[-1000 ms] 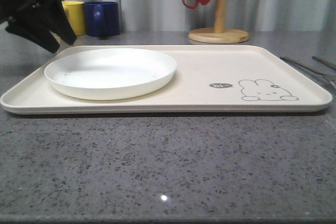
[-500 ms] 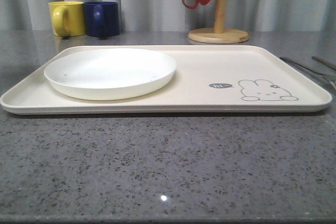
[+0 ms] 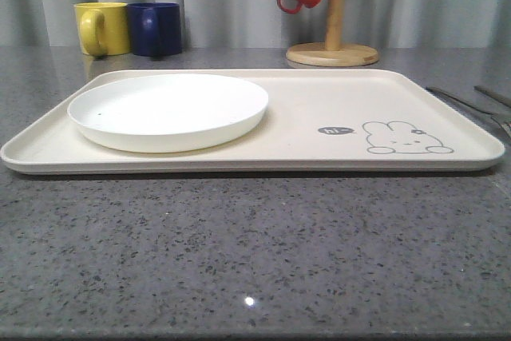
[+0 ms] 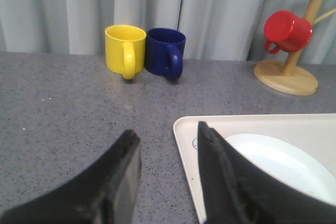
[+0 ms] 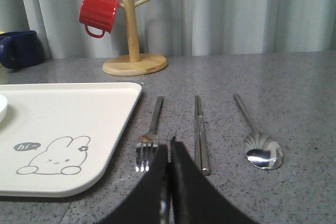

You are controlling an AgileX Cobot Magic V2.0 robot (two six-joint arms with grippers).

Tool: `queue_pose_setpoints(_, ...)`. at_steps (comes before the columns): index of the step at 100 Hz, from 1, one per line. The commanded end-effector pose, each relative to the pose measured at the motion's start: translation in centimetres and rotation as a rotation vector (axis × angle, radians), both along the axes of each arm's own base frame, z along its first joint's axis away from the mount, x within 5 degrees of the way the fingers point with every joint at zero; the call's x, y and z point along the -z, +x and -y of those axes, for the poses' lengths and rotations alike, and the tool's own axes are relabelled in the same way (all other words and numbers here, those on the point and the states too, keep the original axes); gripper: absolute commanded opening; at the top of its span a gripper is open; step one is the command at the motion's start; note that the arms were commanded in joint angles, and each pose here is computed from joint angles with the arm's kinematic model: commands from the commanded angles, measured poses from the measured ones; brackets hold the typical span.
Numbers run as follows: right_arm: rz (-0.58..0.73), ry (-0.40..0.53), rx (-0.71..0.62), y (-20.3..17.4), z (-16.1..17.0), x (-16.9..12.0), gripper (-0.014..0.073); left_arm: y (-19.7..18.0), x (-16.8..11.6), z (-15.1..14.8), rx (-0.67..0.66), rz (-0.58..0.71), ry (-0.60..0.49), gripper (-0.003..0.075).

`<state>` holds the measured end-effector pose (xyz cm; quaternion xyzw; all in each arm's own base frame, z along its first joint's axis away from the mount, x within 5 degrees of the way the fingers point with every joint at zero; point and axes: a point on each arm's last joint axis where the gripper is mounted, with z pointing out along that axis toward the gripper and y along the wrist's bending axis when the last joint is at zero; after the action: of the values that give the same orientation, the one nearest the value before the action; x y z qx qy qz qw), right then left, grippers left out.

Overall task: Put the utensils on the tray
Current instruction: 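Release the plate and raise the left gripper away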

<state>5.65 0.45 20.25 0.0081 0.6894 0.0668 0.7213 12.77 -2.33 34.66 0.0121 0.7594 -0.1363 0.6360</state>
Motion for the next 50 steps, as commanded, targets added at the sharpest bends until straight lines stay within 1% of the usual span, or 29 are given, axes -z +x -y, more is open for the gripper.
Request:
queue_pose_setpoints(1,0.100,0.000,0.002,-0.2,0.0,-0.8,-0.0069,-2.2,-0.7,-0.7,-0.057,0.144,-0.031,0.0265)
queue_pose_setpoints(23,0.100,0.000,0.002,-0.2,0.0,-0.8,-0.0069,-6.5,1.3,-1.0,-0.057,0.260,-0.041,0.0263)
queue_pose_setpoints(32,0.100,0.000,0.002,-0.2,0.0,-0.8,-0.0069,-7.7,2.0,-1.0,-0.056,0.299,-0.038,0.0247)
queue_pose_setpoints(42,0.103,0.001,0.002,-0.2,0.0,-0.9,-0.0069,-8.4,2.4,-1.0,-0.053,0.320,-0.037,0.0169)
queue_pose_setpoints(50,0.127,0.002,0.001,-0.3,0.0,-1.1,-0.0069,-8.5,2.6,-1.0,-0.050,0.319,-0.037,0.0069)
